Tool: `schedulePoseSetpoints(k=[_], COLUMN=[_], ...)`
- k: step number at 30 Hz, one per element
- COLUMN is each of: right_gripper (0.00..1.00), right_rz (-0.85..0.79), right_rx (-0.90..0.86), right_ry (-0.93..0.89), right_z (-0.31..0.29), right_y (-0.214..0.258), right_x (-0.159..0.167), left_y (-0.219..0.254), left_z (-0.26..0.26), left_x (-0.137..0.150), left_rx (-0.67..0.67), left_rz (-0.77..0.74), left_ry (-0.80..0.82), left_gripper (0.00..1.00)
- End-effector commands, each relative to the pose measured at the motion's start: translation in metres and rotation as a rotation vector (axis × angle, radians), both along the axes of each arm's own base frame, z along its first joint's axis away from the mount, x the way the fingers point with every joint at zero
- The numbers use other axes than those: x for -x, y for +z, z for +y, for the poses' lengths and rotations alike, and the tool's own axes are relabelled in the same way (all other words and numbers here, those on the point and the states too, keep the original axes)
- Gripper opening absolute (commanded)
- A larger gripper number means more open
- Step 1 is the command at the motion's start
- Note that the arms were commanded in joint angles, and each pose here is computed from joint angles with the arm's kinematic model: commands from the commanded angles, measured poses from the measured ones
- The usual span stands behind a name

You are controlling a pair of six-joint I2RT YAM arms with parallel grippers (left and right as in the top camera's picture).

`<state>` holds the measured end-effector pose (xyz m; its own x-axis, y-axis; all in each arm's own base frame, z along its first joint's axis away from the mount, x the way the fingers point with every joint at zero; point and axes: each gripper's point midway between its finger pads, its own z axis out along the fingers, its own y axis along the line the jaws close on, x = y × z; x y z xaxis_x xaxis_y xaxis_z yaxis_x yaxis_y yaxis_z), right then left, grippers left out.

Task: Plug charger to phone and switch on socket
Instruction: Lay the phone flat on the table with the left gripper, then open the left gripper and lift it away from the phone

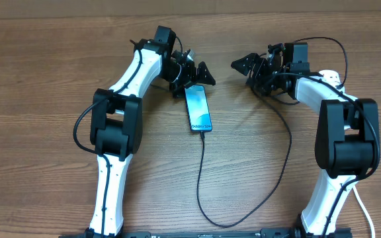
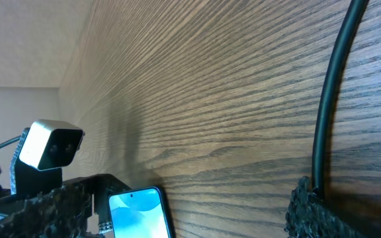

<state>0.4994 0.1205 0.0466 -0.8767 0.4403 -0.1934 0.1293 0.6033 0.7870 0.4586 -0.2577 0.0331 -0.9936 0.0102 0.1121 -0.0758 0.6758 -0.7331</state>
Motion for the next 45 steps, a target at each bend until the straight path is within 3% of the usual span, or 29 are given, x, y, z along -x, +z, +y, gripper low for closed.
schedulePoseSetpoints(k=[1,10,21,33,38,45], right_gripper=[1.0,1.0,1.0,1.0,1.0,1.0], right_rz=[-0.022,-0.022,-0.022,-0.021,-0.019,-0.02], right_rx=[0.011,0.011,0.011,0.012,0.012,0.012], right_ry=[-0.001,-0.001,-0.001,0.0,0.0,0.0], right_z=[-0.001,-0.001,-0.001,-0.001,-0.001,-0.001], right_y=[0.005,0.005,0.005,0.005,0.005,0.005], right_x=[-0.003,-0.003,-0.003,-0.003,-0.003,-0.003], left_y=[-0.043,-0.06,-0.059,-0.052,-0.017,0.1], left_z=[0.027,0.057,0.056,0.08,0.132,0.176], left_x=[0.006,0.014,0.01,0.006,-0.008,-0.022], left_rx=[-0.227,-0.43,-0.427,-0.438,-0.587,-0.808], left_rz=[0.076,0.146,0.207,0.168,0.127,-0.114], left_ry=[0.079,0.167,0.269,0.214,0.26,0.3], left_gripper=[1.0,1.0,1.0,1.0,1.0,1.0])
